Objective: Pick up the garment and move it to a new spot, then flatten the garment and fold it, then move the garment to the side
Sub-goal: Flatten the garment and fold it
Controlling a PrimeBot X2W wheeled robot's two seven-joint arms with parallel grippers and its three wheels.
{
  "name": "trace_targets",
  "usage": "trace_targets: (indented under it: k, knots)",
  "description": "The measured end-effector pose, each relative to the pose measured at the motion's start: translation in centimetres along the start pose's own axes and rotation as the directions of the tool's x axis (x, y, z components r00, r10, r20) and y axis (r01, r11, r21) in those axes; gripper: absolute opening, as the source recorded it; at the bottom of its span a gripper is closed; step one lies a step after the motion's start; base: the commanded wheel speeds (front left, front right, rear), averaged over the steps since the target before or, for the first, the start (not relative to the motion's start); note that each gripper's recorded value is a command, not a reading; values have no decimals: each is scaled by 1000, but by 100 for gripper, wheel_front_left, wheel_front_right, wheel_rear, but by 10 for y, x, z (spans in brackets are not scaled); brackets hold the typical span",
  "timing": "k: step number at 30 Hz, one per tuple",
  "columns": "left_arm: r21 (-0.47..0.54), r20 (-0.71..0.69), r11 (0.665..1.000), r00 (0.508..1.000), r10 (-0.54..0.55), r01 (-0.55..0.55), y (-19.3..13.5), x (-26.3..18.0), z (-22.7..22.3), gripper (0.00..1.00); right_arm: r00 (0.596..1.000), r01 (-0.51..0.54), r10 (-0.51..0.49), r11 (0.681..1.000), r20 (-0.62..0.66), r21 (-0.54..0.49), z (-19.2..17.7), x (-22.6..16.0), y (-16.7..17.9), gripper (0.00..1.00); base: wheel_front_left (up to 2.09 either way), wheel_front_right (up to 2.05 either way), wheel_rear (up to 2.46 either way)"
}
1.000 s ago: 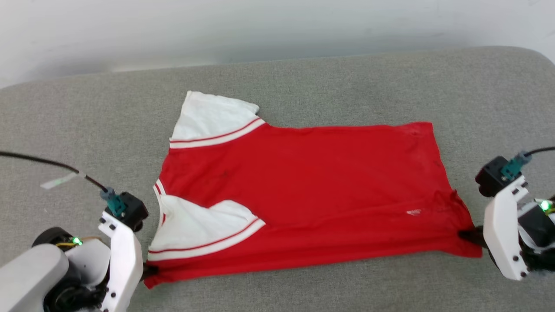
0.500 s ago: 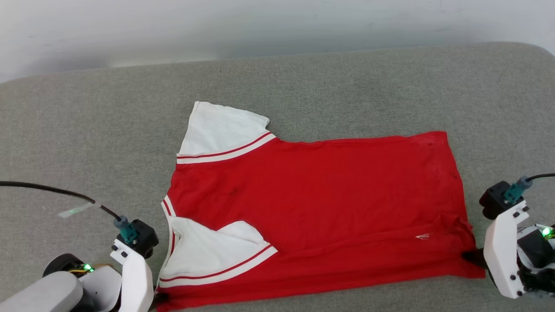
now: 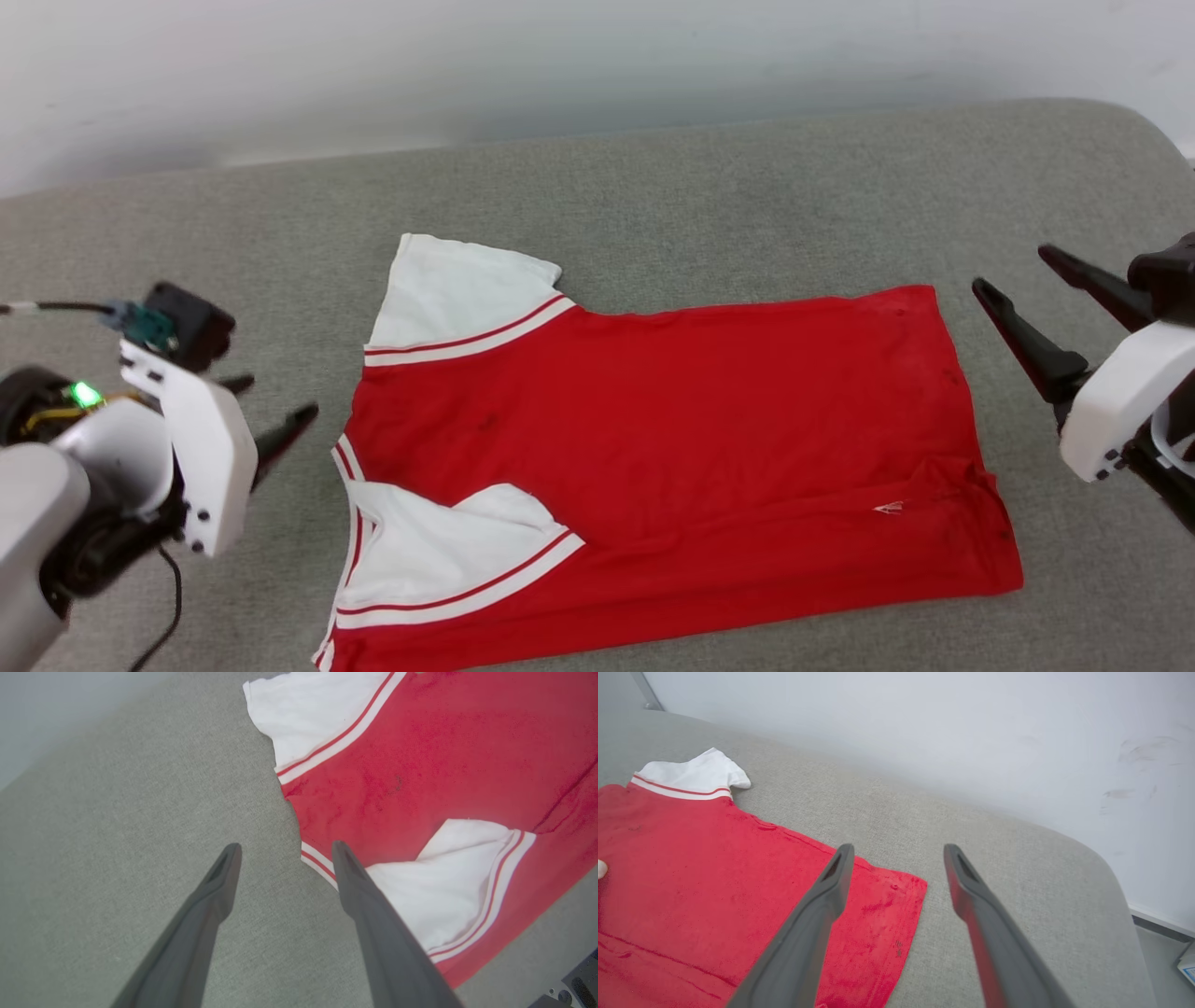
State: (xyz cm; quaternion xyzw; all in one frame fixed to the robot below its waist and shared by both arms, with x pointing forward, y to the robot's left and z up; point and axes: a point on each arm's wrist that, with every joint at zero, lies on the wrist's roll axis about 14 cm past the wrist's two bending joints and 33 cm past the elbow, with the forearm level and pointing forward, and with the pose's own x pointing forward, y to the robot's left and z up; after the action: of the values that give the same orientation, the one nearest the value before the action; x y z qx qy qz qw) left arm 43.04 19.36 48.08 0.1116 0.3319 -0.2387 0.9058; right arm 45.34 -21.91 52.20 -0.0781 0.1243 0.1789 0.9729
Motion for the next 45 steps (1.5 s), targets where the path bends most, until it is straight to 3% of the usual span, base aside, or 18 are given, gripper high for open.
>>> trace_targets:
  k: [7,11,12,18,23,30,41,42,43,45]
  knots:
    - [16,138,997,988,75,-78,25,20,52,100,967,65,-62,998,245,-3,32,4,1,100,0,0,0]
    - [-3,163,996,983,89,-89,38,39,76,100,926,126,-126,992,357,22,41,-2,-2,100,0,0,0]
    - [-18,164,996,983,87,-86,43,50,86,100,900,166,-169,985,402,43,43,-6,-6,100,0,0,0]
    - [-51,80,997,995,64,-60,54,82,93,100,882,229,-243,970,404,84,25,-11,-6,100,0,0,0]
    - [-114,-46,994,999,-5,0,54,115,95,100,898,244,-264,965,353,101,4,-6,-1,100,0,0,0]
    - [-112,-314,992,946,-86,53,49,156,66,100,919,257,-269,963,290,77,-21,6,-2,100,0,0,0]
    - [-112,-458,990,880,-127,85,47,205,26,100,943,261,-269,963,197,64,-59,27,-9,100,0,0,0]
    - [-114,-464,990,876,-129,86,47,205,24,36,944,261,-269,963,192,66,-61,28,-9,100,0,0,0]
    - [-112,-466,990,875,-132,89,47,204,23,0,944,261,-269,963,191,67,-61,28,-10,100,0,0,0]
    - [-113,-468,988,872,-142,101,44,203,23,0,943,262,-270,963,193,68,-61,30,-11,100,0,0,0]
